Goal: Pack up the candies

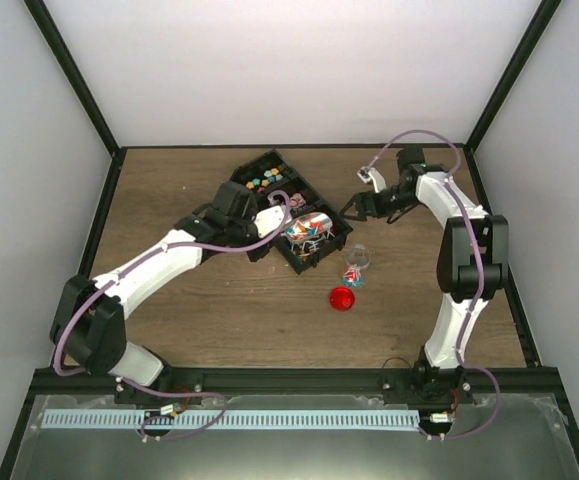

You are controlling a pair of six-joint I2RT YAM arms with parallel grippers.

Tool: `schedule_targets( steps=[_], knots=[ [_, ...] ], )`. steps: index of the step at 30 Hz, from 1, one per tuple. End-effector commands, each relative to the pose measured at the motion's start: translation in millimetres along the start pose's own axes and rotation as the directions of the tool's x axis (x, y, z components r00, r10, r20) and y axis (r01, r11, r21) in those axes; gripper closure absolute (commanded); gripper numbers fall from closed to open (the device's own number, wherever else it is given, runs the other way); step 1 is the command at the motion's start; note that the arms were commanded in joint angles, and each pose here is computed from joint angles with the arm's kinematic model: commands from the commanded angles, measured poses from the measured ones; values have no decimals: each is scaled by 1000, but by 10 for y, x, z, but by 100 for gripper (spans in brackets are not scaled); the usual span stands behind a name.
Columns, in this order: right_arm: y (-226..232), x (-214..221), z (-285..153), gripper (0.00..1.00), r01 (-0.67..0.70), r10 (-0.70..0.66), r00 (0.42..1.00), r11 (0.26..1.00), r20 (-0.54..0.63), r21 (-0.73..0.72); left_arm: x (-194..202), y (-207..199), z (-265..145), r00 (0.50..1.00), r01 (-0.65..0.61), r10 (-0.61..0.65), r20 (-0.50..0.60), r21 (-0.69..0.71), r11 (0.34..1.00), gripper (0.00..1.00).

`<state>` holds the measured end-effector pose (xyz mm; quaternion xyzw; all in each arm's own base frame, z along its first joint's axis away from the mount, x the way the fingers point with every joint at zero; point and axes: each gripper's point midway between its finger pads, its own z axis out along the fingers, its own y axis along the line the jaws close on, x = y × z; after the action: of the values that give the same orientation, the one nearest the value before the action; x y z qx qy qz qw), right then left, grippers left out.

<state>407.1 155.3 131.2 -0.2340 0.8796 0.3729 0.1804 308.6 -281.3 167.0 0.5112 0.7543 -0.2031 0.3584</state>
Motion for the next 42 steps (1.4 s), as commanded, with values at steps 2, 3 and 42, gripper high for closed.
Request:
schedule_targets(
  steps=[2,3,42],
  knots=[
    [153,-48,-379,7,46,-46,998,999,39,3,-146,-214,-236,995,-93,94,-19,79,993,96],
    [145,-18,-409,7,44,-44,998,999,34,6,-183,-233,-267,994,-107,110,-29,85,991,96],
    [173,825,-537,12,-8,12,995,999,-96,35,-264,-571,137,929,-247,301,-214,249,937,96]
  ],
)
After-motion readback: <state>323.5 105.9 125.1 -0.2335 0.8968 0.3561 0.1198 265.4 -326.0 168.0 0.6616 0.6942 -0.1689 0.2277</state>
